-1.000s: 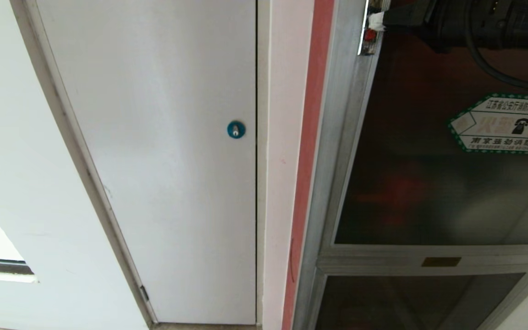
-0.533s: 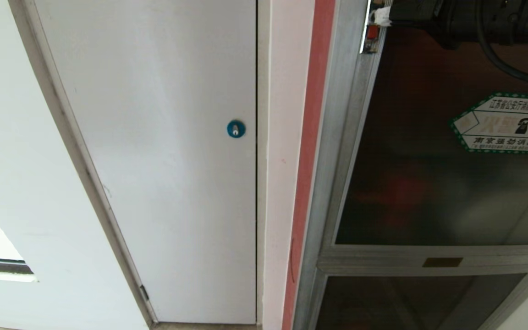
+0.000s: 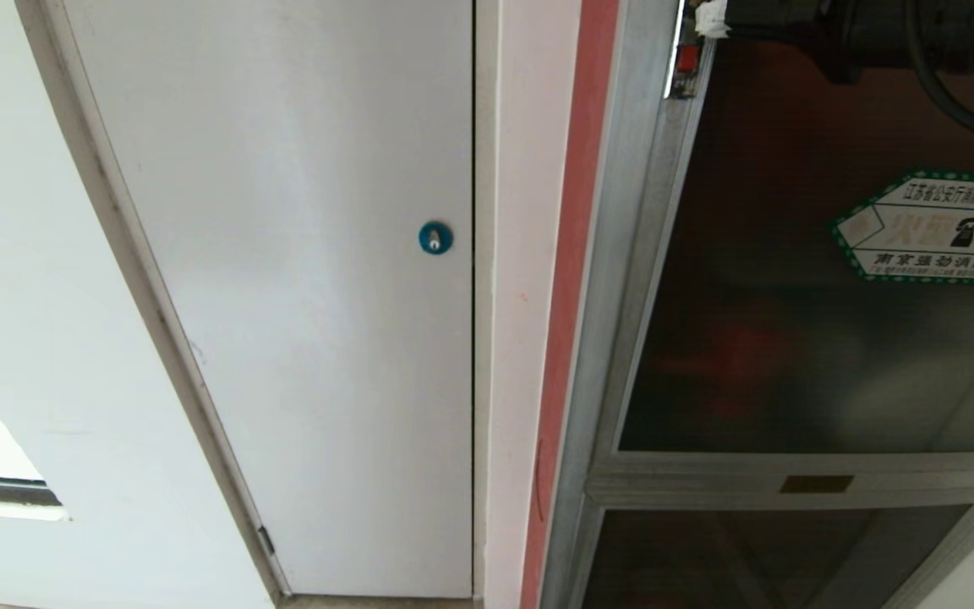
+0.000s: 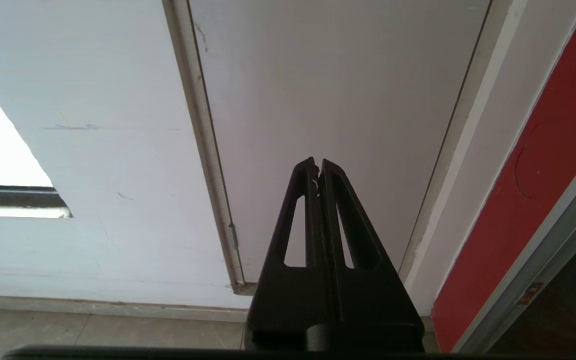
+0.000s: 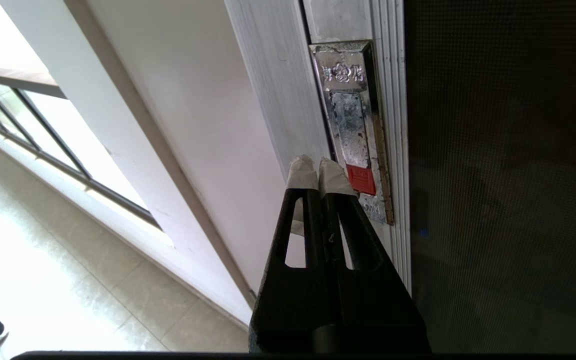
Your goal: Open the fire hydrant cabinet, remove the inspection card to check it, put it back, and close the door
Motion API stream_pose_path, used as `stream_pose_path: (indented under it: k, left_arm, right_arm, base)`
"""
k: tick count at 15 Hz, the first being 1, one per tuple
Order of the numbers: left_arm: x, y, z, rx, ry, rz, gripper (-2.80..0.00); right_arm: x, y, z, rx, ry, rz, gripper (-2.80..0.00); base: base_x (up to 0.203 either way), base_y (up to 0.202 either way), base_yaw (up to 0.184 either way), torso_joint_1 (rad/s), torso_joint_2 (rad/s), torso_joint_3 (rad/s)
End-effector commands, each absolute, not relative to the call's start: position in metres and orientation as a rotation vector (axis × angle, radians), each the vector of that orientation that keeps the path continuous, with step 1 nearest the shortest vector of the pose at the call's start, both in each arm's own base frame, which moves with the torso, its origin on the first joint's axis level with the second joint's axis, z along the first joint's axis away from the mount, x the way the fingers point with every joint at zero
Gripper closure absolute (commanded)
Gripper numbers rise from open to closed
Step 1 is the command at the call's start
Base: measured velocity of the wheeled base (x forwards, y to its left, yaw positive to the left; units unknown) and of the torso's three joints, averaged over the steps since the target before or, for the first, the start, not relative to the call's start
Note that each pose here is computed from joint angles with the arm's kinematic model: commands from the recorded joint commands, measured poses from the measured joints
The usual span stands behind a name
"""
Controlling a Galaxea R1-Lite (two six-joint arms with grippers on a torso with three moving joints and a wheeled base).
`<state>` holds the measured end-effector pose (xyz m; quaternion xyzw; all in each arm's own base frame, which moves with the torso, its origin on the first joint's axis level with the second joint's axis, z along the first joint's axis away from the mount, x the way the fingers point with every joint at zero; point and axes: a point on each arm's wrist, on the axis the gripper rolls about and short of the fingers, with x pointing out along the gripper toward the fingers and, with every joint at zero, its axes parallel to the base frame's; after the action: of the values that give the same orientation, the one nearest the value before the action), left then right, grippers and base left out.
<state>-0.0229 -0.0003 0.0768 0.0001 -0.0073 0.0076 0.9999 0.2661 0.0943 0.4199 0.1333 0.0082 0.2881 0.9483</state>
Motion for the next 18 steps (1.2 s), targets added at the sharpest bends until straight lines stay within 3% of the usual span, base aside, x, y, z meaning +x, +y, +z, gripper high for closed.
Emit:
stream_pose_path:
  k: [1,18]
  left_arm:
    - [-0.022,0.000,0.075,0.000,-0.009,0.016,0.00]
    - [-0.022,0.000,0.075,0.000,-0.008,0.017,0.00]
  right_arm:
    - [0.256,0.092,0.424,0.273,0.005,0.594,0.00]
    - [0.143,0.059,0.424,0.278,-0.039,0.633,0.00]
  base:
    - [0.000,0.000,0.000,0.000,0.00,0.000]
    - [0.000,0.000,0.000,0.000,0.00,0.000]
